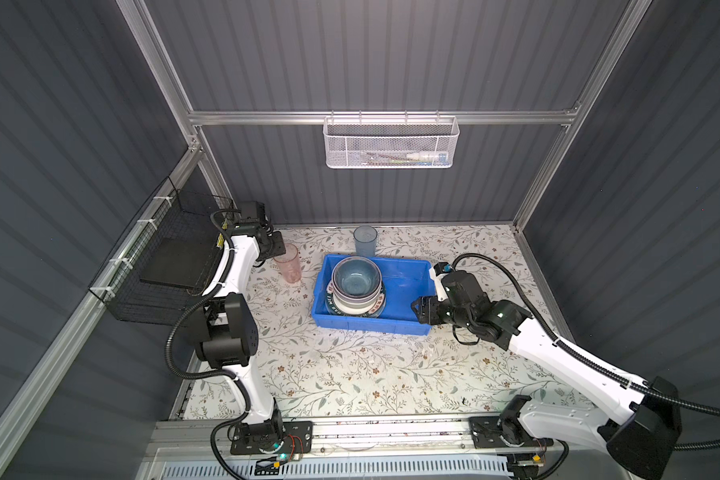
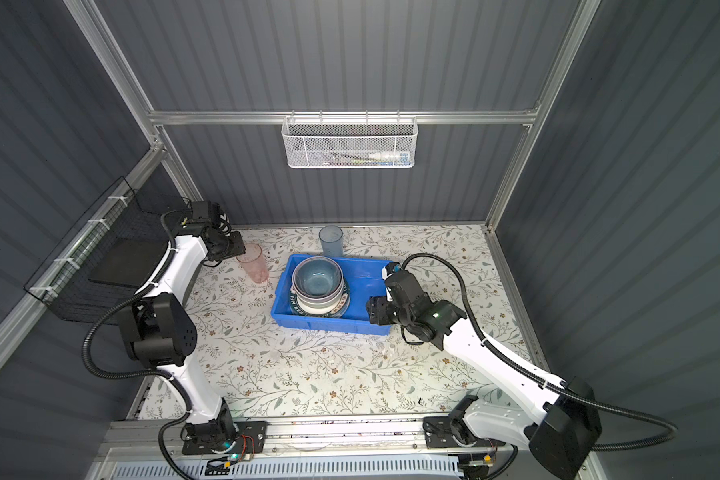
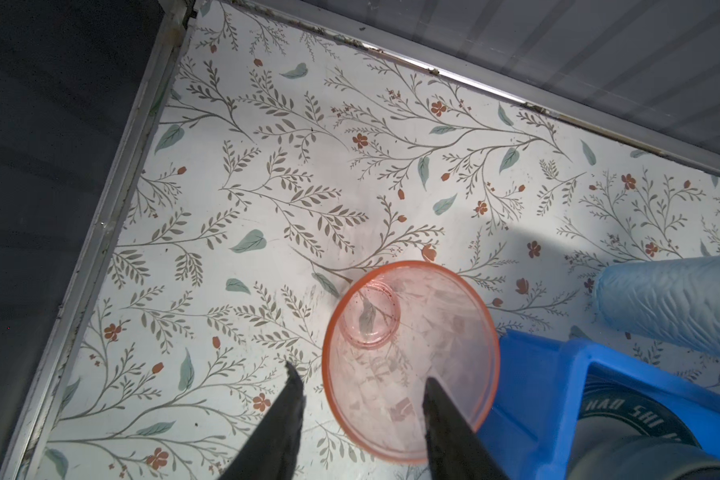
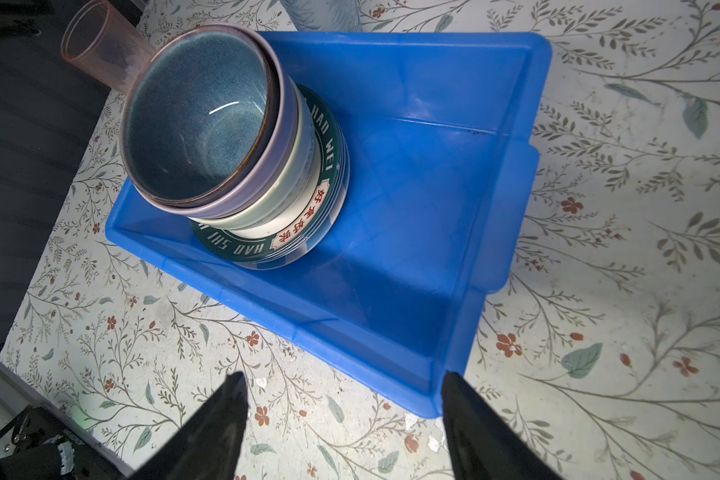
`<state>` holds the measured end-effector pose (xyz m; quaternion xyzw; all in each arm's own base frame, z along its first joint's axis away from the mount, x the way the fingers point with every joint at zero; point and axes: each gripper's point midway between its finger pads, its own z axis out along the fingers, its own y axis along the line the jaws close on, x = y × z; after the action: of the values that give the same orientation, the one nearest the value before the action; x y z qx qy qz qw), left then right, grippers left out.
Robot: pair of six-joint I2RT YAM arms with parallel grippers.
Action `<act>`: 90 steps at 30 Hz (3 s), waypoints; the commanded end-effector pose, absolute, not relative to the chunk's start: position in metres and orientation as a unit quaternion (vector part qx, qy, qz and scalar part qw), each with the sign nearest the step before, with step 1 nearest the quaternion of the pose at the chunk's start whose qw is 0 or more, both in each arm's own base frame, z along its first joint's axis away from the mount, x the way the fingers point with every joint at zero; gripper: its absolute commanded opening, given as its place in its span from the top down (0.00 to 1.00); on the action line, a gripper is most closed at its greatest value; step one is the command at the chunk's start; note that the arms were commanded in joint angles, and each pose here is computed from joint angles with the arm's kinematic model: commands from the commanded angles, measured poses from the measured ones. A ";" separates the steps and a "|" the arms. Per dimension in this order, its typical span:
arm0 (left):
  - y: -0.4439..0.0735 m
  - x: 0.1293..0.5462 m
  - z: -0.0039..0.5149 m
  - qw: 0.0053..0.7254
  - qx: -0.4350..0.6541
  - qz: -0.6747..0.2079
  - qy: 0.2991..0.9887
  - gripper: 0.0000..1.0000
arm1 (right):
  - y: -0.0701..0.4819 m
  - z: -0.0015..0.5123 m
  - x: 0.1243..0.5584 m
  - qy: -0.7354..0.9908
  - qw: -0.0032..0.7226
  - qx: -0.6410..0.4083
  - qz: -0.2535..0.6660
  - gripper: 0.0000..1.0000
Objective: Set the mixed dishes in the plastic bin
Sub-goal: 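Grasp the pink plastic cup with the left gripper, then lift the pink cup and carry it over the bin with the left gripper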
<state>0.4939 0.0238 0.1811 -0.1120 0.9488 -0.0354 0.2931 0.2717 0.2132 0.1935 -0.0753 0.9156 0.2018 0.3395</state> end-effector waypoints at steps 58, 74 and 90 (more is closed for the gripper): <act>-0.041 0.462 0.303 0.321 -0.047 -0.219 0.920 1.00 | 0.214 0.263 0.259 0.885 0.373 -0.091 0.265 0.25; -0.171 0.387 0.357 0.313 0.129 -0.281 0.898 1.00 | 0.245 0.335 0.241 0.842 0.363 -0.115 0.383 0.26; -0.276 0.326 0.324 0.316 0.175 -0.221 0.906 1.00 | 0.240 0.365 0.259 0.855 0.377 -0.090 0.344 0.31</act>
<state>0.3152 -0.2827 0.3199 0.2185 0.8988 -0.2613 0.2759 0.2578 0.2437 0.3588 -0.0927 0.8517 0.3575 0.3717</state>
